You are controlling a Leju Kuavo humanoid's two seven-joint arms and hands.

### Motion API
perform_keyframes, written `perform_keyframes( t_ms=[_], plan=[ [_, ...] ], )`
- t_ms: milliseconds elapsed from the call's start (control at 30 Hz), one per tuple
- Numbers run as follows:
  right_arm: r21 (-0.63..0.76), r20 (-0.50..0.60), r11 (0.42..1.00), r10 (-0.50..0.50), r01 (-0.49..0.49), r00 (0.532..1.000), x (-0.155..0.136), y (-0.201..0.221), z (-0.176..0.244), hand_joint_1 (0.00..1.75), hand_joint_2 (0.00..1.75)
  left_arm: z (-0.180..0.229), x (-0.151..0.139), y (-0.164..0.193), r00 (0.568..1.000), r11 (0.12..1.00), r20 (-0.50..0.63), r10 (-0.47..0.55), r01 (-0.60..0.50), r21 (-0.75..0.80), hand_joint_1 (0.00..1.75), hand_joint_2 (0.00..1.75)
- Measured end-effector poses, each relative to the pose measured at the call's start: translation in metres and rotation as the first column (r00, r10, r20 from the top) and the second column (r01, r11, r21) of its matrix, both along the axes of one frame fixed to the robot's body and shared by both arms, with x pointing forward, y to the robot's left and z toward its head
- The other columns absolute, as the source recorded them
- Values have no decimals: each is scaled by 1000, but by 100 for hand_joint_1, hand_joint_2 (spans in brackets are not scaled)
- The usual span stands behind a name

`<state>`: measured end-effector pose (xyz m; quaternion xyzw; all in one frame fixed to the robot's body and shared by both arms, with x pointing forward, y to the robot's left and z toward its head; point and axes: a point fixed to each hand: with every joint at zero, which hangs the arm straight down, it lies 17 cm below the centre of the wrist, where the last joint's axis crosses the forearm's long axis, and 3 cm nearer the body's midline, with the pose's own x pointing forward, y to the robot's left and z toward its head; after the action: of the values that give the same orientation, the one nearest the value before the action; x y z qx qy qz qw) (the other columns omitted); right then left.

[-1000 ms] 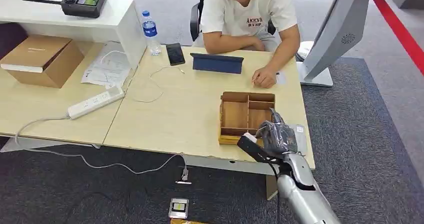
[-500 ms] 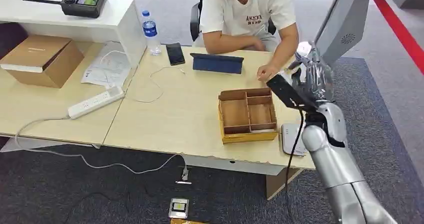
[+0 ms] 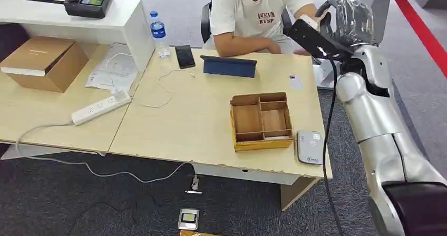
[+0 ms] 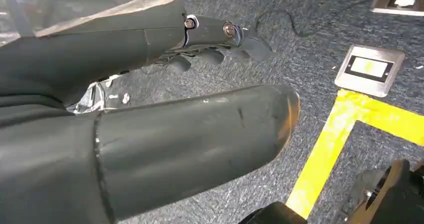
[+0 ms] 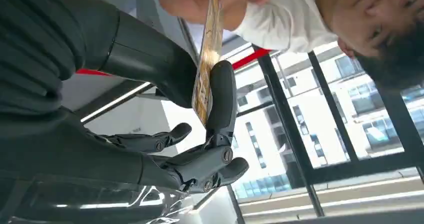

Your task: Pass the card to the sensor for recognition and then transmit it.

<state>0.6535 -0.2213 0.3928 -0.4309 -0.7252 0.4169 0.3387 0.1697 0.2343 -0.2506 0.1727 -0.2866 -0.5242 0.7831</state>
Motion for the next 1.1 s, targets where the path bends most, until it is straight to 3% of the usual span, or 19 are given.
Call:
perform_keyframes(
  t_ms=[467,500,533,633,667,1100],
  plan=[
    [-77,-251,995,-77,60,965,21,17,-48,175,175,-1,0,7,1000,1000,-1,-16,16,14,0,0],
    [-80,-257,995,-77,58,963,21,20,-50,150,175,-1,0,7,1000,1000,-2,-14,14,15,0,0],
    [-81,-257,995,-75,55,963,21,22,-50,5,175,-1,0,8,1000,1000,-3,-12,12,15,0,0],
    [-88,-266,995,-70,48,961,20,30,-54,0,175,-1,0,8,1000,1000,-4,-5,5,14,0,0],
    [-90,-268,995,-71,48,961,20,31,-55,0,0,-1,0,8,1000,1000,-4,-5,5,13,0,0],
    [-73,-233,997,-56,40,971,20,41,-48,0,0,-2,-1,15,1000,1000,-6,7,-7,22,0,0]
  ],
)
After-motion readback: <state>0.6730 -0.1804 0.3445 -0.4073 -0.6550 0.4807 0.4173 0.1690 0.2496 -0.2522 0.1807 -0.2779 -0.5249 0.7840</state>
